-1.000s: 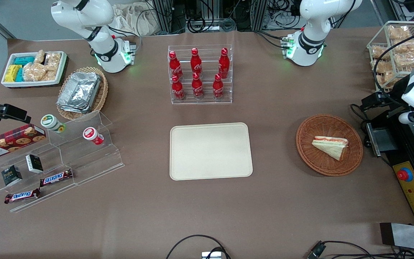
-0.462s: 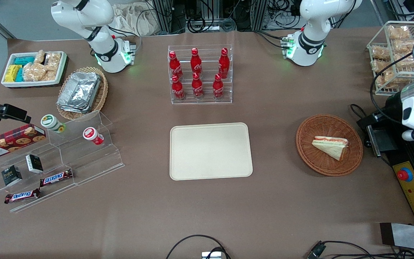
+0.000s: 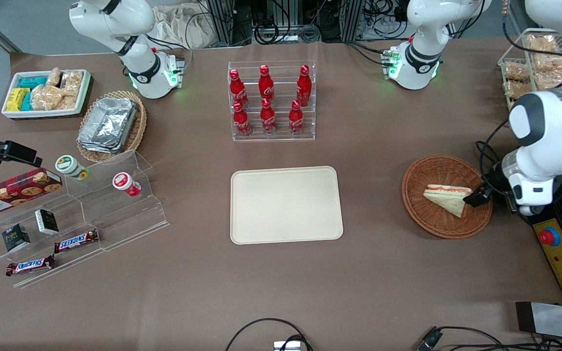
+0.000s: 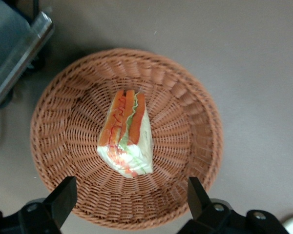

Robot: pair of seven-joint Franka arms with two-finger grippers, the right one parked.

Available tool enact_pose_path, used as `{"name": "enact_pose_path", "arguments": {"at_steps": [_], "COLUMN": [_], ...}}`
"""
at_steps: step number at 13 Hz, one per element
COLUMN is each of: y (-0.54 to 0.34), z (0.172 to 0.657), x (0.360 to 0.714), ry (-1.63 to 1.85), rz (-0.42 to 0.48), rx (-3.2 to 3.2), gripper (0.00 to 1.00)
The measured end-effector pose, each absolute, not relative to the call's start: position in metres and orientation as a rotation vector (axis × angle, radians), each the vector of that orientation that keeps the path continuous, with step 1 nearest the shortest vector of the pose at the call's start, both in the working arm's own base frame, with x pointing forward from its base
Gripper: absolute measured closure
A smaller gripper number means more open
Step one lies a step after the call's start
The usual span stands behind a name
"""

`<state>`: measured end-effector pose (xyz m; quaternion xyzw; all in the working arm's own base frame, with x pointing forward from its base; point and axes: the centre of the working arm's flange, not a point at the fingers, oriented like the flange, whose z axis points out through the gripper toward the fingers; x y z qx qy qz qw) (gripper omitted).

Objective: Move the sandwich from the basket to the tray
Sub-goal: 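Lower the left gripper and close it on the wrapped sandwich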

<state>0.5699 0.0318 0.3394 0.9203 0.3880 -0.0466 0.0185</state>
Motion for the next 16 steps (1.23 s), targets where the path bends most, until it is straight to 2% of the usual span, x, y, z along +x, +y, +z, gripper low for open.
{"name": "enact_pose_path", "arguments": {"at_steps": [3,13,14,16], "y": [0.032,0.037,0.037,0.037], "z": [0.305,0.254,0.250,0.246], "x": [0.573,0.573,0.573,0.573], "ry": [1.237,1.294,1.287,1.287], "rz": [-0.178,-0.245,-0.249,-0.251], "rx": [2.839,2.824,2.840,2.851], "gripper": [0.00,0.01,0.04,0.29]}}
